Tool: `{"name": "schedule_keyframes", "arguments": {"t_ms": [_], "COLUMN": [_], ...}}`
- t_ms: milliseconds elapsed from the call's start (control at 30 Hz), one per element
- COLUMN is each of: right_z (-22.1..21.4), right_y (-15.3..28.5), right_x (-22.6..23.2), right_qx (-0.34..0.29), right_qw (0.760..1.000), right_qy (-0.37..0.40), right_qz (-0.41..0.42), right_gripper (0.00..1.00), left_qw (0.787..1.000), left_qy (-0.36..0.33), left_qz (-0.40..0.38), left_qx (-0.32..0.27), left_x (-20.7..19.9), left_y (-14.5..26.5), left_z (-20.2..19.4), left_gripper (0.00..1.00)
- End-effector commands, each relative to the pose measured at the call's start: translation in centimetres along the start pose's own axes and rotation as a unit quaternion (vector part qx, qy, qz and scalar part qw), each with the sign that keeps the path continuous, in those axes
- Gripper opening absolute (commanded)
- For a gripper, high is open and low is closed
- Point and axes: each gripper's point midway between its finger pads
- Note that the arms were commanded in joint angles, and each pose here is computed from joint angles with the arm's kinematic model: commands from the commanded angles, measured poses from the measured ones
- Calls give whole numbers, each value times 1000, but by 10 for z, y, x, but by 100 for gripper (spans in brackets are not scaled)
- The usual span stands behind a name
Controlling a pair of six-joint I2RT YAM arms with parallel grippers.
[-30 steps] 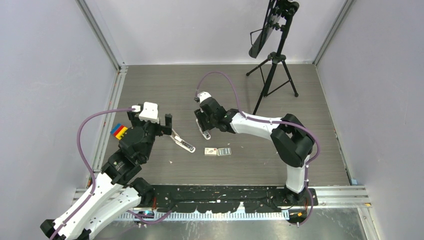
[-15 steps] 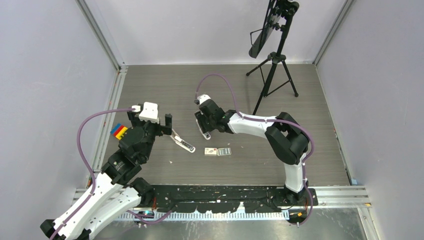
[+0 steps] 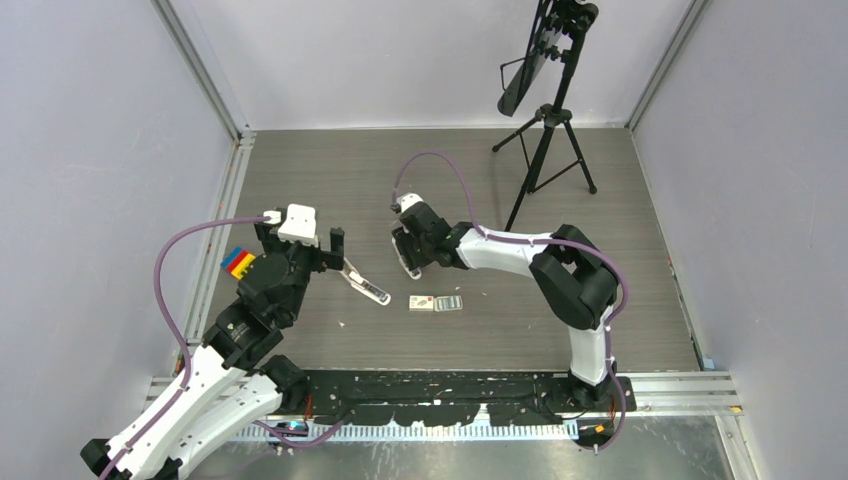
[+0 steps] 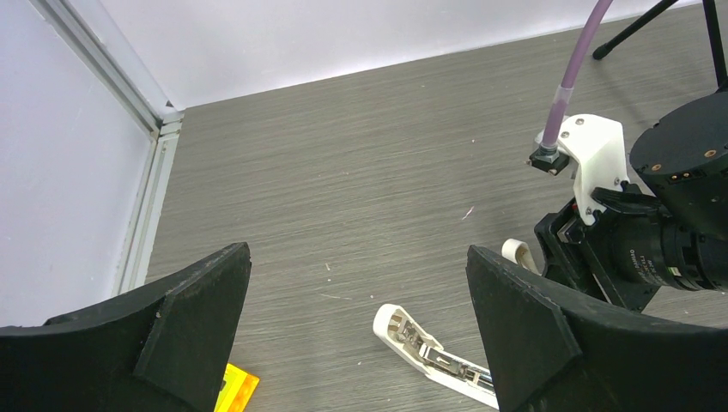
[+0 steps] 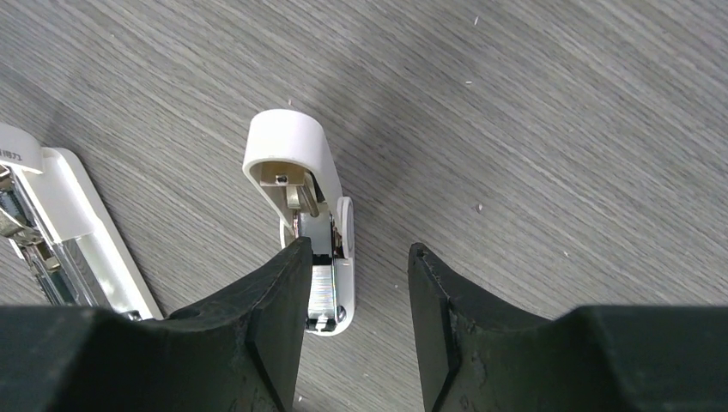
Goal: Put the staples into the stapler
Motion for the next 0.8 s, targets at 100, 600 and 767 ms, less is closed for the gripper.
{"name": "schedule_keyframes", "arguments": {"t_ms": [100, 600, 767], "right_z": [11, 27, 21], "right_y": [21, 58, 56], "right_x": [-2, -7, 12], "right_qx": [-18, -100, -171], "right_qw": [1000, 995, 984], "right_qy": [-8, -11, 13], "right_qz": [1, 4, 47], "right_gripper": [50, 53, 54], "left_qw": [999, 1000, 1000], "left_qy": [18, 12, -1], "left_qz": [-8, -16, -14], "left_qx": [-27, -9, 14], "left_x": [-4, -11, -15], "left_y": [0, -7, -15], "left_z": [14, 5, -7], "left_gripper": [99, 99, 99]}}
Point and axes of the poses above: each gripper's point midway between its finger pads, its own y axis back along the fingers, its own x axis along the line the jaws close on, z = x × y, and after that the axes turned 13 degrees about y, right-handed
